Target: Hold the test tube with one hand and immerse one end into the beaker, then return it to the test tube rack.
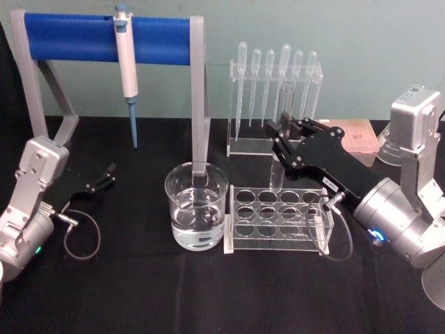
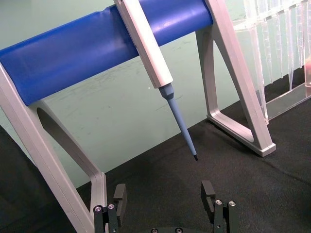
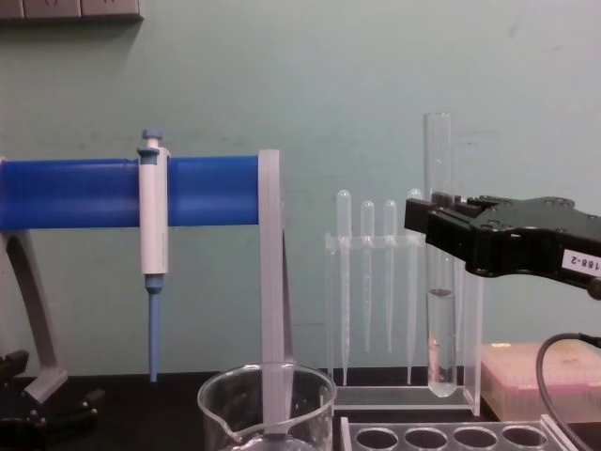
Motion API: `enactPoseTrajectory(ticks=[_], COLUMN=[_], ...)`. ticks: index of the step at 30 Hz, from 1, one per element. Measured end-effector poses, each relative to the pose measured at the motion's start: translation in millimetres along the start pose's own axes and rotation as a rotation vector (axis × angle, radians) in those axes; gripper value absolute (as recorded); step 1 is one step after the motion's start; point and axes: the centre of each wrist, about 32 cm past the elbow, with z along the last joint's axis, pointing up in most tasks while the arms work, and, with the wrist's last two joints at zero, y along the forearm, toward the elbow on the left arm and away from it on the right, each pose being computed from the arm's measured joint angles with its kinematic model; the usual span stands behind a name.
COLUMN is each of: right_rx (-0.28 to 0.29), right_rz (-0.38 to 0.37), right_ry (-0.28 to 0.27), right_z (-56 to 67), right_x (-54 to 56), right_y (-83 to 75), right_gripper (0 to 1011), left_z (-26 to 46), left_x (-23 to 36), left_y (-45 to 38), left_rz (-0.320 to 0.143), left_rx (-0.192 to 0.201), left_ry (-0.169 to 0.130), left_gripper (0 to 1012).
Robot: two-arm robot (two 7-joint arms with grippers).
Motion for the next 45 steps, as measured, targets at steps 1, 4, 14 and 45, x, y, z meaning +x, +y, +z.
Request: enactPoseTrajectory(ticks=[1, 4, 14, 45], right_rx=[0.0, 0.0, 0.0, 0.0], right_rz=[0.0, 0.0, 0.0, 0.0], right_ry=[0.0, 0.0, 0.0, 0.0], right_z=[0.0, 0.0, 0.0, 0.0], right_x=[0.0, 0.0, 0.0, 0.0], right_y=[0.0, 0.0, 0.0, 0.0], right_gripper=[233, 233, 233, 233], left_z=[0.0, 0.0, 0.0, 0.0], left_x=[0.0, 0.0, 0.0, 0.0], left_y=[0.0, 0.0, 0.0, 0.0], left_rz=[0.0, 0.0, 0.0, 0.0], left_rx=[0.0, 0.0, 0.0, 0.0], left_ry=[0.0, 0.0, 0.0, 0.0], left_gripper=[1000, 1000, 1000, 1000])
